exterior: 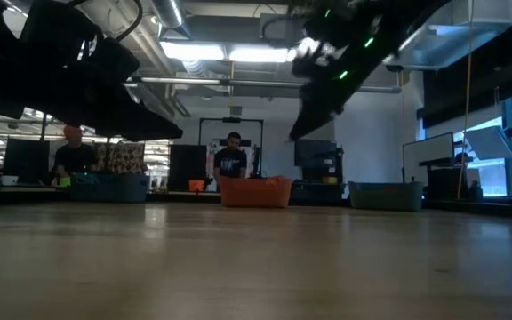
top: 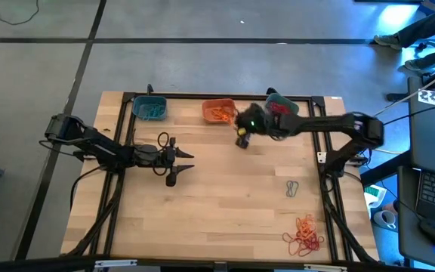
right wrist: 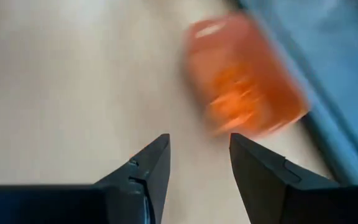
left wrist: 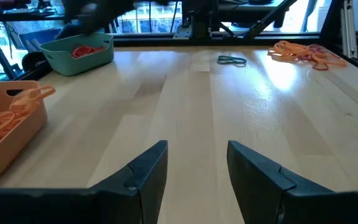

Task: Sort rubber bands into baskets
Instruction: Put the orange rubber band into the orange bin

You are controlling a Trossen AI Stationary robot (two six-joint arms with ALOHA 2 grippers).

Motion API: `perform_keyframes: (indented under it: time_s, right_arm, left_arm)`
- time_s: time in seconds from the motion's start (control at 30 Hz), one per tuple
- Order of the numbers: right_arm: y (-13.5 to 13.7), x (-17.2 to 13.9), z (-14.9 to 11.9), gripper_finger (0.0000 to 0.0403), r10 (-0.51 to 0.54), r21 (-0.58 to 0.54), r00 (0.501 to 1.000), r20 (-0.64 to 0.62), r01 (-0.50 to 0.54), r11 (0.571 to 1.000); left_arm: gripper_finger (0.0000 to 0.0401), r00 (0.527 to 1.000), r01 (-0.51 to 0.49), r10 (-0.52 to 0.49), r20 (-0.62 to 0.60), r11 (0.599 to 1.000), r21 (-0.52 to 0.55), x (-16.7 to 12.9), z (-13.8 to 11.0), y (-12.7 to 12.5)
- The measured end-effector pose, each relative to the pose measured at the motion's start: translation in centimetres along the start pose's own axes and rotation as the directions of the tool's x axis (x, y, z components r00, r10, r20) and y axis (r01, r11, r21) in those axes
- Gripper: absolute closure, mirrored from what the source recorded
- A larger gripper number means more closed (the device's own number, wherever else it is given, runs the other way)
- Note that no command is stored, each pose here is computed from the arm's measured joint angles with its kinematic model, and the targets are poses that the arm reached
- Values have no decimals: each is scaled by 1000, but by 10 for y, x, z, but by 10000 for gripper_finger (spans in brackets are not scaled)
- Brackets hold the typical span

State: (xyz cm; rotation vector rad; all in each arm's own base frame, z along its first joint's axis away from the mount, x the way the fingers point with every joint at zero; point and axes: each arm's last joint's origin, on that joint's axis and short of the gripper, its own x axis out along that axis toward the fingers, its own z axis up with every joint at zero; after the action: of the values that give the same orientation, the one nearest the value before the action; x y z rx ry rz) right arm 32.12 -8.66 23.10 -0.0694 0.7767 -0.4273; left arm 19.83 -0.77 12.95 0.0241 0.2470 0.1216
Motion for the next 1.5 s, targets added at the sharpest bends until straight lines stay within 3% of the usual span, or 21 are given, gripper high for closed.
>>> perform_keyframes:
  time_s: [0.2, 0.33, 0.47, 0.6, 0.8, 1.03, 1.3, 1.5]
  right_arm:
    - [48, -74, -25, 237, 173, 15, 951, -255, -175, 984]
    - [83, -118, -48, 237, 307, 166, 873, -379, -262, 951]
    - [123, -145, -80, 237, 429, 323, 760, -489, -299, 898]
    - [157, -161, -116, 237, 474, 423, 662, -580, -253, 870]
    - [181, -172, -167, 237, 414, 414, 569, -711, -138, 900]
    - [202, -169, -193, 237, 443, 404, 561, -700, -201, 892]
    - [212, -151, -209, 243, 330, 306, 567, -755, -140, 942]
    - [213, -149, -212, 331, 318, 275, 552, -771, -162, 948]
  left_arm:
    - [237, 1000, 0, 0, 0, 1000, -1, 0, 0, 0]
    - [237, 1000, 0, 0, 0, 1000, -10, 0, 0, 0]
    - [237, 1000, 0, 0, 1, 1000, -10, 0, 0, 0]
    - [237, 1000, 0, 0, 1, 1000, -10, 0, 0, 0]
    - [237, 1000, 0, 0, 9, 1000, -3, 0, 1, 0]
    - [237, 1000, -1, 0, 17, 999, 38, 0, 2, 0]
    - [237, 1000, -2, 1, 17, 998, 56, 0, 2, 0]
    - [237, 1000, -2, 1, 17, 998, 60, 0, 2, 0]
